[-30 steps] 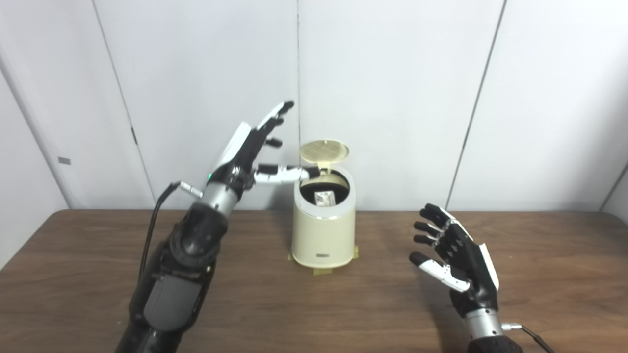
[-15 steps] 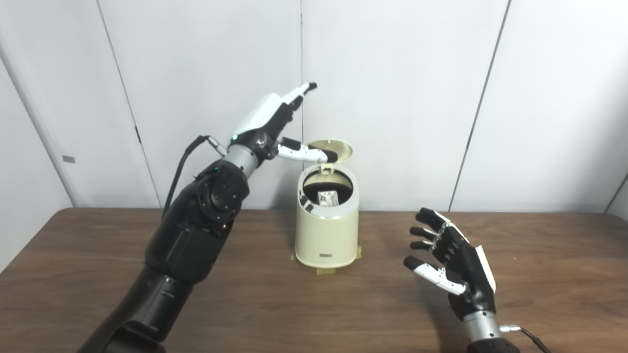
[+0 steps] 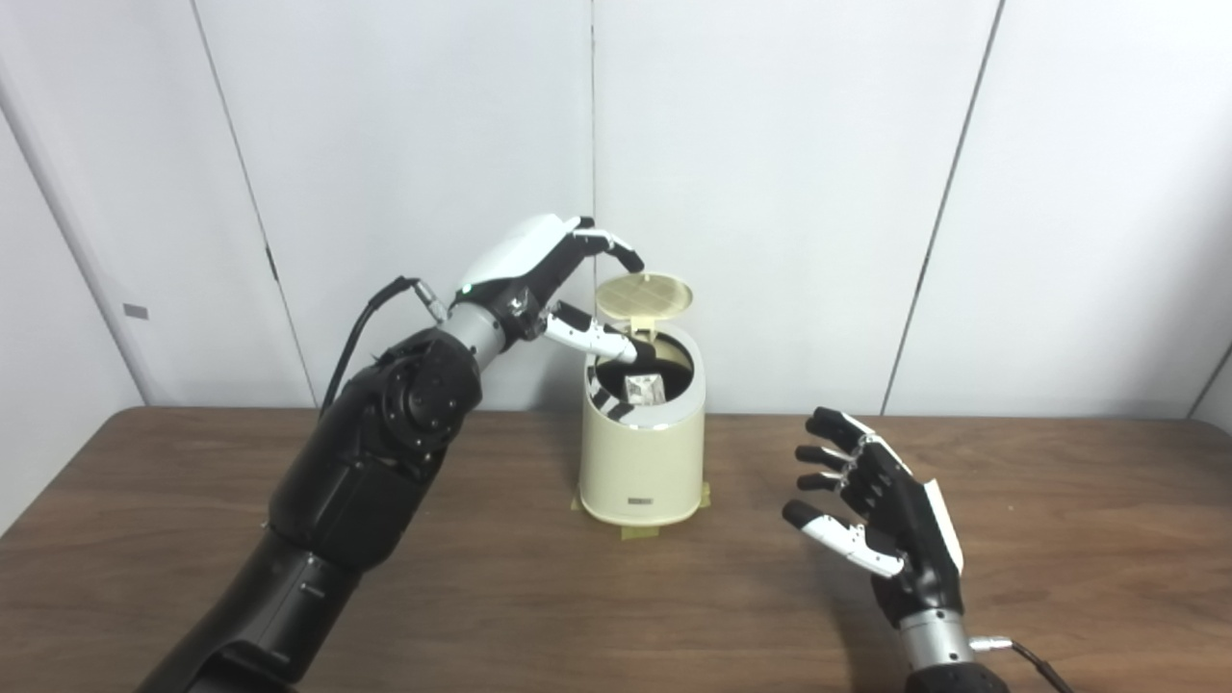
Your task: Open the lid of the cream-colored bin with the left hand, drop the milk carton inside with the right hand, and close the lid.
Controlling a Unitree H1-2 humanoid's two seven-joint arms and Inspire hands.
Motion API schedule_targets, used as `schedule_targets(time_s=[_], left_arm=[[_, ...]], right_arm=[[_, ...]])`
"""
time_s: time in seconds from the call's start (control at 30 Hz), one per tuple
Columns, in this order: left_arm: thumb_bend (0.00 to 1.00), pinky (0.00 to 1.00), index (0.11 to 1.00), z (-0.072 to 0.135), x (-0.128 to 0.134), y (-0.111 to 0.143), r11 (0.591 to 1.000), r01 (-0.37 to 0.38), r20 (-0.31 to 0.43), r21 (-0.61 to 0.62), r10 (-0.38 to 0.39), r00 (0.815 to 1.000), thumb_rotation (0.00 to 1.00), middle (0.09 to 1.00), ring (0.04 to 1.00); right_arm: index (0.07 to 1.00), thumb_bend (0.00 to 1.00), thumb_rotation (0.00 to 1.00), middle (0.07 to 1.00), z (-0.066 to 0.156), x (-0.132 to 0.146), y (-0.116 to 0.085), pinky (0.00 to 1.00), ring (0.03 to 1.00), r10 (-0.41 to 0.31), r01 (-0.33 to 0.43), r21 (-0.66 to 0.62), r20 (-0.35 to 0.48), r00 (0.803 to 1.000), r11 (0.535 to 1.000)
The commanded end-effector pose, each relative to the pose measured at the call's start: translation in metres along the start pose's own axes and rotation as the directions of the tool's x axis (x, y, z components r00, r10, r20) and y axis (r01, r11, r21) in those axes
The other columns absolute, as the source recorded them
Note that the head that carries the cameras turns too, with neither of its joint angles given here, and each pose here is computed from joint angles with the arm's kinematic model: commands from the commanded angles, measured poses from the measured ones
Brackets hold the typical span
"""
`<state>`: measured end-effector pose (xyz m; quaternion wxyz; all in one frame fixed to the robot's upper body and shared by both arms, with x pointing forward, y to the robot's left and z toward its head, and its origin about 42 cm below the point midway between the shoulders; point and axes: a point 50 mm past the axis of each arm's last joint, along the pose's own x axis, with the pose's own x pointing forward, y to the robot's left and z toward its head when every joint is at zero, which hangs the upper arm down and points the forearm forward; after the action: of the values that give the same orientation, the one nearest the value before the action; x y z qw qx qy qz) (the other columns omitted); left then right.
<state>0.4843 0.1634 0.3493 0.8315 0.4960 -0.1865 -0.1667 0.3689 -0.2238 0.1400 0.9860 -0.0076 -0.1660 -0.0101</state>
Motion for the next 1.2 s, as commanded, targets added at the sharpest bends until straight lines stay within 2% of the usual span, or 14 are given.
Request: schedule_targets(time_s=[0.0,0.4,0.7,1.0,1.17], left_arm=[[1.0,1.0,0.744,0.012,0.002,0.024,0.996,-0.055,0.049,0.063,0.052,0.997,0.39,0.869,1.0],[0.99,1.0,0.772,0.007,-0.008,0.015,0.999,-0.007,0.059,0.038,0.004,0.998,0.39,0.844,1.0],[1.0,1.0,0.781,-0.001,-0.017,-0.006,0.998,0.061,0.064,0.013,-0.062,0.996,0.42,0.835,1.0],[1.0,1.0,0.771,-0.008,-0.028,-0.027,0.996,0.088,0.068,-0.002,-0.087,0.994,0.45,0.82,1.0],[0.99,1.0,0.776,-0.01,-0.032,-0.032,0.995,0.1,0.076,0.003,-0.1,0.992,0.42,0.828,0.996]], right_arm=[[0.761,0.78,0.31,0.791,0.021,0.018,0.004,0.59,0.713,0.003,-0.004,0.002,0.096,0.995,1.0],[0.759,0.77,0.29,0.791,0.025,0.017,0.011,0.57,0.714,-0.006,0.005,0.006,0.081,0.997,1.0],[0.757,0.77,0.29,0.793,0.027,0.017,0.013,0.58,0.717,-0.019,0.018,0.014,0.071,0.997,1.0],[0.751,0.75,0.24,0.795,0.031,0.017,0.016,0.58,0.711,-0.031,0.029,0.027,0.068,0.997,0.999],[0.747,0.75,0.24,0.791,0.031,0.017,0.017,0.56,0.701,-0.034,0.032,0.028,0.072,0.997,0.999]])
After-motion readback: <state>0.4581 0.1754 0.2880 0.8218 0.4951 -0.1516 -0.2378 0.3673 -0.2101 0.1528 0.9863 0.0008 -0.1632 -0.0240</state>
